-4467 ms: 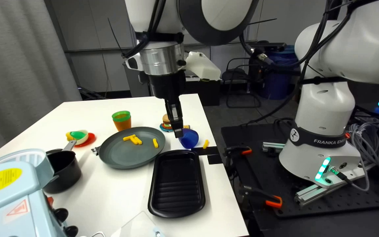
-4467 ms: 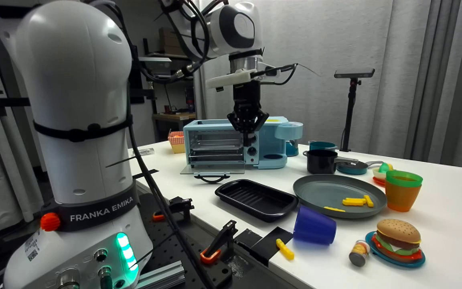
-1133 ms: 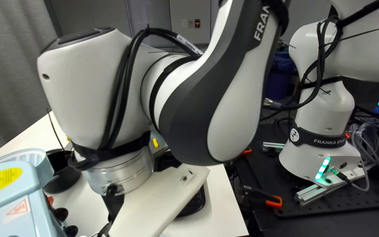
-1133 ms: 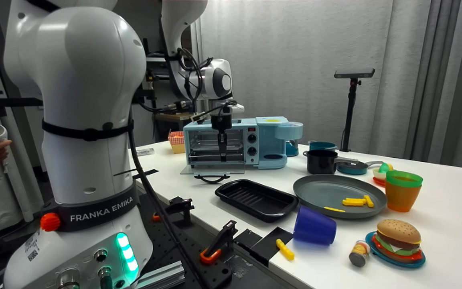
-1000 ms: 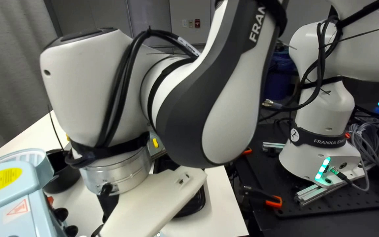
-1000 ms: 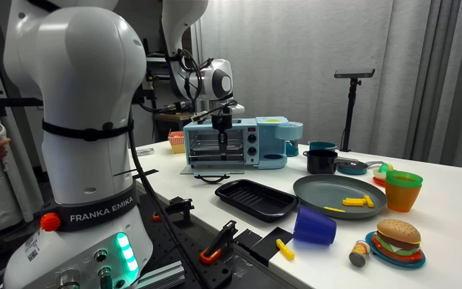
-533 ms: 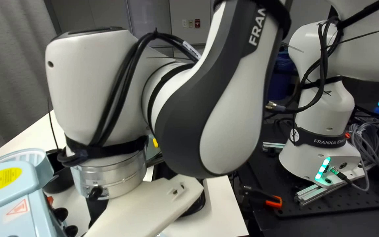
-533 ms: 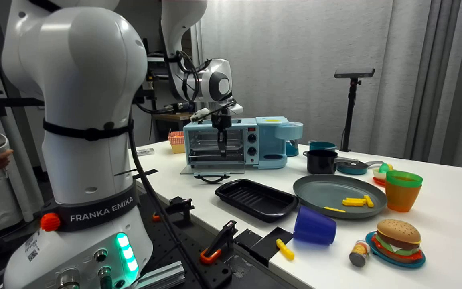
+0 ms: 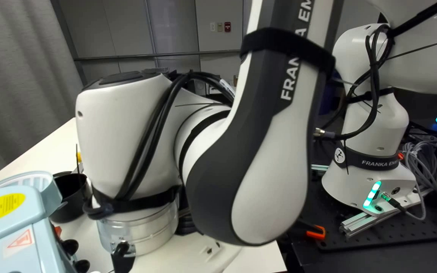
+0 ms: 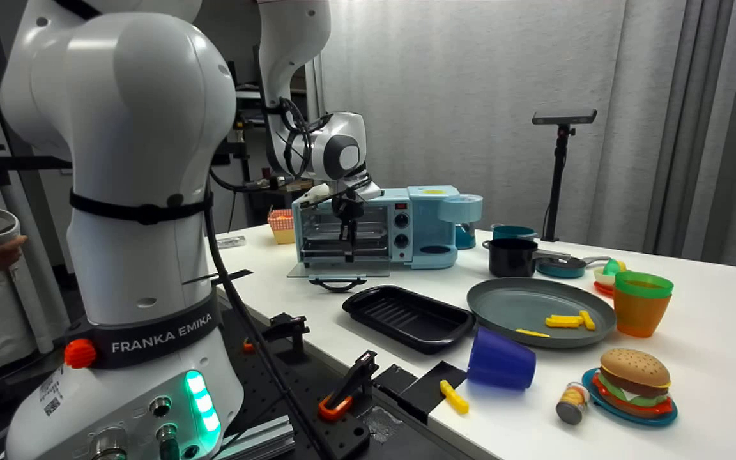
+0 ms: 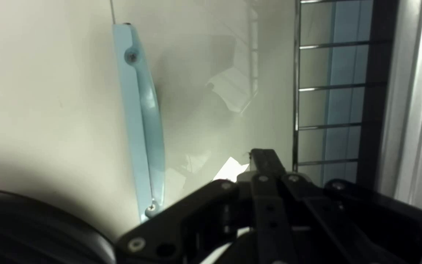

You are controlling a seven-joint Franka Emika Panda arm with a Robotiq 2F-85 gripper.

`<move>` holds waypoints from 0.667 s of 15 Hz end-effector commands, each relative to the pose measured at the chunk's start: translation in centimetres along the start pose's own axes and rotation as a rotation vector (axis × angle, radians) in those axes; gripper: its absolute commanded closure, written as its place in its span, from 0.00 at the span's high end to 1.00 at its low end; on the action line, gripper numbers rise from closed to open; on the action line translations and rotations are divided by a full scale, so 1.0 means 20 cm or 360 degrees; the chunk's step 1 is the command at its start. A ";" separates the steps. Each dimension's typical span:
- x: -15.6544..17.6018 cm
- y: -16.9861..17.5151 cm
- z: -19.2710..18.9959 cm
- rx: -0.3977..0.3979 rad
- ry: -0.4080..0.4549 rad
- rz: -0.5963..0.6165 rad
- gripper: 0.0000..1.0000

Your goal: Push in the wire rack and close the oven door

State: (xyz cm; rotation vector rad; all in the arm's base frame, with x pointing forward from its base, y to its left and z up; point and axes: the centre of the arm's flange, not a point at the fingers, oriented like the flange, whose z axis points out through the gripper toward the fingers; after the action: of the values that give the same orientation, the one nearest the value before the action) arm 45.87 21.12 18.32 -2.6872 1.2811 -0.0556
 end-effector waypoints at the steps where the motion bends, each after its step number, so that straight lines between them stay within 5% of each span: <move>1: 0.00 -0.03 0.01 0.0054 -0.0003 0.0006 0.00; 10: 0.01 -0.10 -0.06 0.0215 0.0003 0.0036 0.00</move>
State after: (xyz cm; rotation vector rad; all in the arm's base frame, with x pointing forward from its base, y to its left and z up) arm 46.82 21.57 19.80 -2.6250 1.2770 -0.1133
